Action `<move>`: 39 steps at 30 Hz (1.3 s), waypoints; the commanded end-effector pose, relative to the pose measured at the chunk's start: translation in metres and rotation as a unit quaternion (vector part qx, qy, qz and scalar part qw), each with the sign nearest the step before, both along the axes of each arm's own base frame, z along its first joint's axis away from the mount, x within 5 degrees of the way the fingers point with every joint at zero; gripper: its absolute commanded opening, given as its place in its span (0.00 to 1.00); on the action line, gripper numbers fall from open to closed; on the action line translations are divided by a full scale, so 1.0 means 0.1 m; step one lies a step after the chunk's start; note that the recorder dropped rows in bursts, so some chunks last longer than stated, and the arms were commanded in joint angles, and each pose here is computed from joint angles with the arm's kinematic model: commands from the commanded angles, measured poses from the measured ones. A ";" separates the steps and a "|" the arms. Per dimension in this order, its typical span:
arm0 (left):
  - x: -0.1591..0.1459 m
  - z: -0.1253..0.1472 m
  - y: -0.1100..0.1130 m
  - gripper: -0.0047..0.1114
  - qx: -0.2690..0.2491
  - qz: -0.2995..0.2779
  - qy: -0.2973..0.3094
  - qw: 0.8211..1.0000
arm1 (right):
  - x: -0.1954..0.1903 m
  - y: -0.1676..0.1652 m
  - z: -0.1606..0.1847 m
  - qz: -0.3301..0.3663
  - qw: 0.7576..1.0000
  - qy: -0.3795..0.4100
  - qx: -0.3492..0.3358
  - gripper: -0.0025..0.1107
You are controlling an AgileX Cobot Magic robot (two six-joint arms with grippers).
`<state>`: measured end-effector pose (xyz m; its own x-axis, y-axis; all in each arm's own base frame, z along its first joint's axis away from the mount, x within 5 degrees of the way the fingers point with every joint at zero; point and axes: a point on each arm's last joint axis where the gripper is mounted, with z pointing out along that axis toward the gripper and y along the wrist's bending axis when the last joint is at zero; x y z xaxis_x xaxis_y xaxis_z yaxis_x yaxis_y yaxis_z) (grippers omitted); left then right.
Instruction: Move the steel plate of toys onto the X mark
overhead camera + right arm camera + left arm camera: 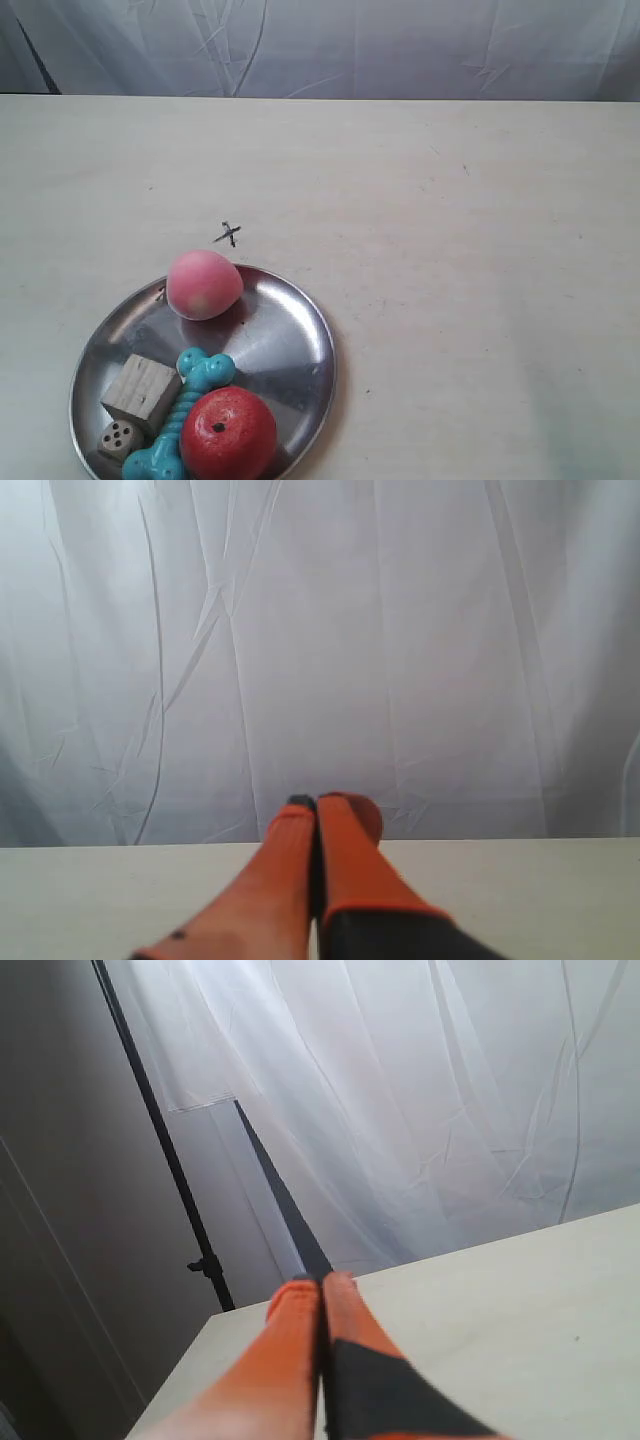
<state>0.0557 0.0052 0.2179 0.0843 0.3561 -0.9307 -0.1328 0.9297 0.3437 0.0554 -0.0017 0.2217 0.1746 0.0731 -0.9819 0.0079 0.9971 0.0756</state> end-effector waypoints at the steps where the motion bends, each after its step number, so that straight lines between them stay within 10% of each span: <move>1: 0.00 0.00 0.00 0.04 -0.003 -0.001 -0.007 1.000 | -0.01 0.00 0.00 -0.003 1.000 -0.005 -0.002 0.01; 13: 0.00 0.00 0.00 0.04 -0.003 -0.001 -0.007 1.000 | -0.01 -0.01 0.01 -0.004 1.000 -0.010 0.002 0.01; 20: 0.00 0.00 0.00 0.04 -0.003 -0.001 -0.007 1.000 | -0.01 -0.03 0.01 0.026 0.970 -0.018 0.243 0.01; 32: -0.01 0.03 0.00 0.04 -0.002 -0.002 -0.021 1.000 | 0.00 -0.02 -0.03 0.037 0.952 -0.001 0.305 0.01; 35: -0.02 0.09 0.01 0.04 -0.167 -0.024 -0.071 0.983 | 0.00 -0.03 -0.03 0.042 0.933 -0.004 0.357 0.01; 39: -0.07 0.20 0.09 0.04 -0.472 -0.072 -0.176 0.861 | 0.00 -0.03 -0.03 0.043 0.929 -0.004 0.368 0.01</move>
<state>0.0532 0.0081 0.2293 0.2743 -0.1970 -0.9412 -0.0690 0.9722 -0.2237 0.0556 -0.0049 0.2197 0.1440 0.7281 -0.6702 -0.0725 0.6832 0.7267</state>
